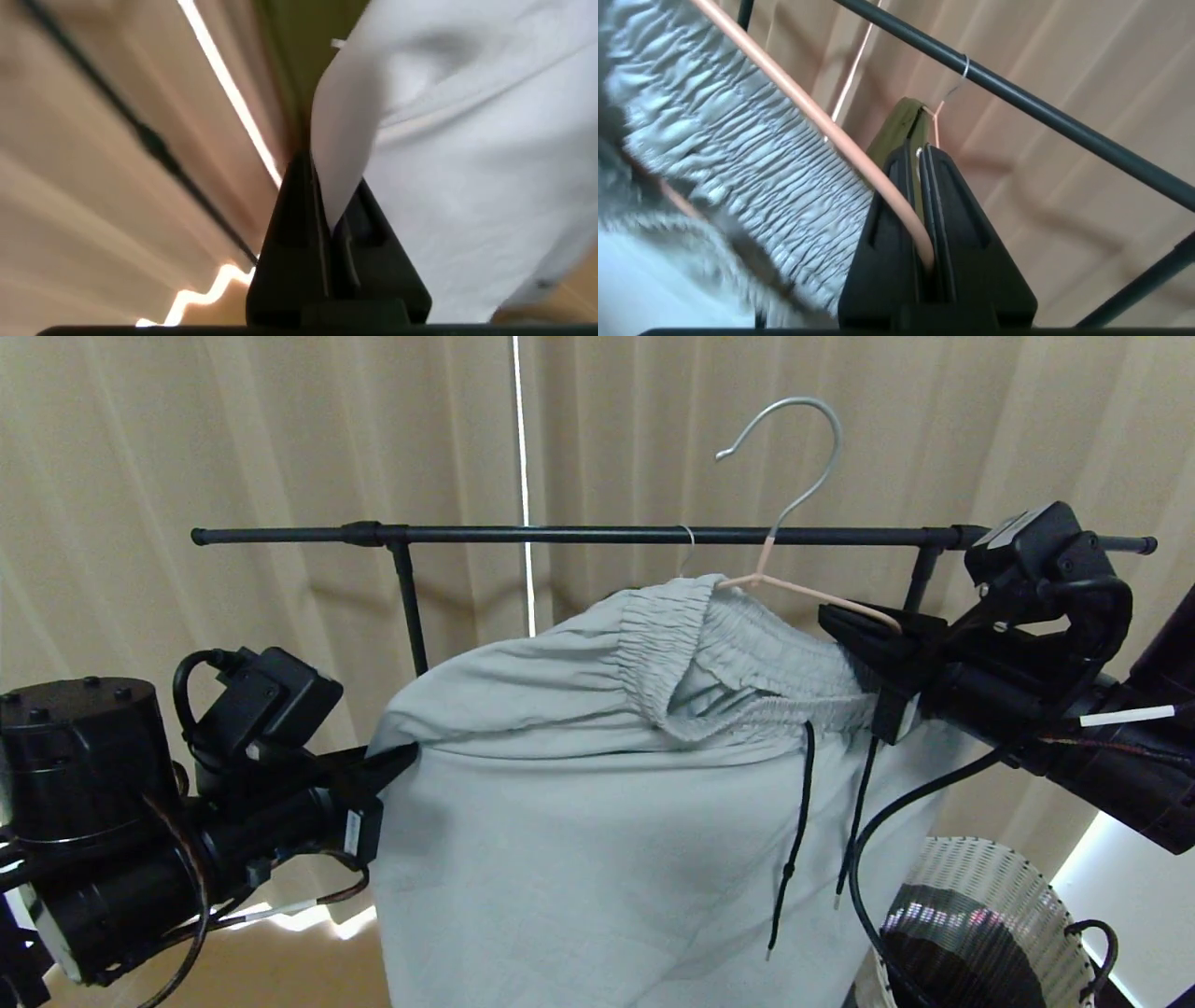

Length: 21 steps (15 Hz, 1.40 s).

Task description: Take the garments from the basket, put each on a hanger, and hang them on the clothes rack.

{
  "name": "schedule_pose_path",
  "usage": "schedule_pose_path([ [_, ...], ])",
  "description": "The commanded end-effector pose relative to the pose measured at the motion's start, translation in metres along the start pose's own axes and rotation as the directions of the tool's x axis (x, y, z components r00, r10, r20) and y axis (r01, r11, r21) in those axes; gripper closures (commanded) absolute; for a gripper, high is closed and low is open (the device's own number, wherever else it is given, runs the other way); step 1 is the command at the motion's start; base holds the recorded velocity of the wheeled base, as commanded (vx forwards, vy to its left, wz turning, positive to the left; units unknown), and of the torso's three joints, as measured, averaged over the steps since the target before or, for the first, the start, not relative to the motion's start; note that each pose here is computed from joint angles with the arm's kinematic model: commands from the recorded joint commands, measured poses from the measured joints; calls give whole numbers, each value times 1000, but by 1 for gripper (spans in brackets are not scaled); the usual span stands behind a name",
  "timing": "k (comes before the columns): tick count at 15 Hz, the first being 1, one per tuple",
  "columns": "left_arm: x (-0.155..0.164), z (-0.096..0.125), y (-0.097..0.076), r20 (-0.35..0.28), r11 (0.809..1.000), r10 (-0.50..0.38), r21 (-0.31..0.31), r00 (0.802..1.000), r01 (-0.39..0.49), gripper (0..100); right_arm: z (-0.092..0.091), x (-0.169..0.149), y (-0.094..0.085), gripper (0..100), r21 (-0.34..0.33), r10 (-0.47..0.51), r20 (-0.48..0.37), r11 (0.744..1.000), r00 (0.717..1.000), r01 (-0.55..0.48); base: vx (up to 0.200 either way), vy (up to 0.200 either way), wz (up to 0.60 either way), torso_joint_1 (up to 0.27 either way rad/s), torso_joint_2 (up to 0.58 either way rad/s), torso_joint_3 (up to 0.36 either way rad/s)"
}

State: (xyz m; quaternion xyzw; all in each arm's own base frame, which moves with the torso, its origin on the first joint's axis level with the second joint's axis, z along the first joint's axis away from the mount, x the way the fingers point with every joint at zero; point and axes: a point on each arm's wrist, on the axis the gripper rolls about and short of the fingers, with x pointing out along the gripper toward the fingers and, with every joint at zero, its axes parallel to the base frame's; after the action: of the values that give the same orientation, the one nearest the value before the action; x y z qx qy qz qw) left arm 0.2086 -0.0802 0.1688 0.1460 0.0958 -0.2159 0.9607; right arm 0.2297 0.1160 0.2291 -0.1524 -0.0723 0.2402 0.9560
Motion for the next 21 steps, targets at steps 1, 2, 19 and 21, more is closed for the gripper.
schedule_pose_path([
  [1,2,-9,9,-34,999,41,-12,999,-41,100,-2,0,-4,100,-2,-17,-8,1000,1000,17,0,0,0,0,0,0],
  [2,-1,-13,15,-45,997,68,-19,997,-69,100,-4,-1,-9,100,-4,-36,-15,999,999,35,0,0,0,0,0,0],
  [19,-44,-3,10,68,997,77,1,995,-77,0,-4,-13,-29,100,-13,-111,-68,994,992,110,0,0,0,0,0,0],
  [21,-51,0,11,96,996,88,1,992,-88,0,-6,-15,-33,100,-16,-126,-86,992,988,125,0,0,0,0,0,0],
])
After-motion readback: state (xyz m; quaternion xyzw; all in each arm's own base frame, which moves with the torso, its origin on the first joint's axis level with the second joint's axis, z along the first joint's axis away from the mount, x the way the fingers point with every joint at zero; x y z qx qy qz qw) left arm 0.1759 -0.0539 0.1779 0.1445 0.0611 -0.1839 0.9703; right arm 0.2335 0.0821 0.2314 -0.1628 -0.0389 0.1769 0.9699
